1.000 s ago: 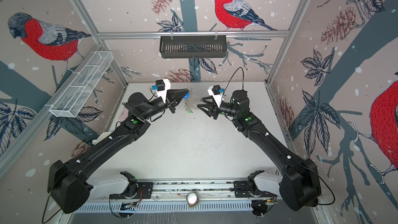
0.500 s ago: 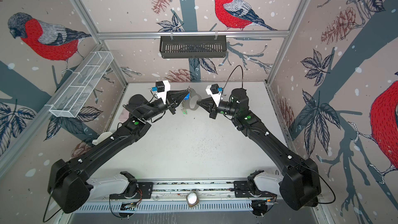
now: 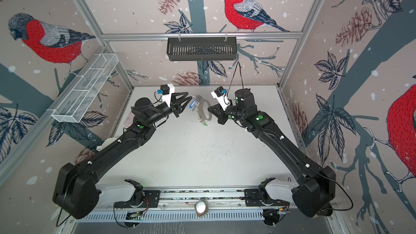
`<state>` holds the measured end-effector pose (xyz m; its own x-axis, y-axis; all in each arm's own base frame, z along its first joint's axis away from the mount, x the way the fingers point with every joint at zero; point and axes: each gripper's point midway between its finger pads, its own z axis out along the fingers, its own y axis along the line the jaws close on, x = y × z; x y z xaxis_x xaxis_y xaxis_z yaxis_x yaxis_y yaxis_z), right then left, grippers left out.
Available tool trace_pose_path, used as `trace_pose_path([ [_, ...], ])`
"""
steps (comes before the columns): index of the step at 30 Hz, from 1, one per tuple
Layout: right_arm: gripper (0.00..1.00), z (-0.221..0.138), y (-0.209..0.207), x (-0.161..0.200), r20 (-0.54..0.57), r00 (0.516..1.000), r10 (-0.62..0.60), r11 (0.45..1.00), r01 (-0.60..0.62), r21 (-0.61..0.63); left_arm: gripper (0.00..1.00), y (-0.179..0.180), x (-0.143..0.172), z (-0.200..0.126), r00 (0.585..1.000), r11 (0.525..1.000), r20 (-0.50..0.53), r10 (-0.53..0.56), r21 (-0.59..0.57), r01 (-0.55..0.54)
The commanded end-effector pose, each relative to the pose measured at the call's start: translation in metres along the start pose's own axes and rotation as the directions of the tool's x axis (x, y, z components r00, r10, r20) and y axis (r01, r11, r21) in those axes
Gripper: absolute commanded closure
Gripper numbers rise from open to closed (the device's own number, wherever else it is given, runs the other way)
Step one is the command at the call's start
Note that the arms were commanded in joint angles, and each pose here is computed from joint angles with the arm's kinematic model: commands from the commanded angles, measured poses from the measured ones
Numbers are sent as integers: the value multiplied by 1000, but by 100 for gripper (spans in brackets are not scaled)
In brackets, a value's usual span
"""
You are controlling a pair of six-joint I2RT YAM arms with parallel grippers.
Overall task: Attach keys to a key ring
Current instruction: Place the keyring at the center of the table.
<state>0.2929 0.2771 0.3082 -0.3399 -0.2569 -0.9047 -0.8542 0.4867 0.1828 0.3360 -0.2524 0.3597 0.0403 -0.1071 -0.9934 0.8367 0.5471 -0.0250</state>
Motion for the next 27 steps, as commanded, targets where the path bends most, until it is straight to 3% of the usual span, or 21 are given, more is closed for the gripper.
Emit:
trace_pose_path([
  [1,100,3,-15,32,-150,984,94,993,-81,91,63,13,9,-4,1000,998,-23,17,-64,-18],
  [9,100,12,-34,61,-271,942,196,969,-145,199,62,19,15,-9,999,995,-46,20,-99,-24],
  [14,100,19,-51,83,-375,885,275,941,-169,293,62,21,20,-10,998,994,-57,12,-112,-18],
  [21,100,33,-58,110,-525,795,303,927,-117,356,61,20,30,-10,998,995,-62,-9,-102,3],
  [27,100,40,-55,108,-556,775,301,929,-106,355,62,20,34,-12,998,994,-56,-20,-105,14],
])
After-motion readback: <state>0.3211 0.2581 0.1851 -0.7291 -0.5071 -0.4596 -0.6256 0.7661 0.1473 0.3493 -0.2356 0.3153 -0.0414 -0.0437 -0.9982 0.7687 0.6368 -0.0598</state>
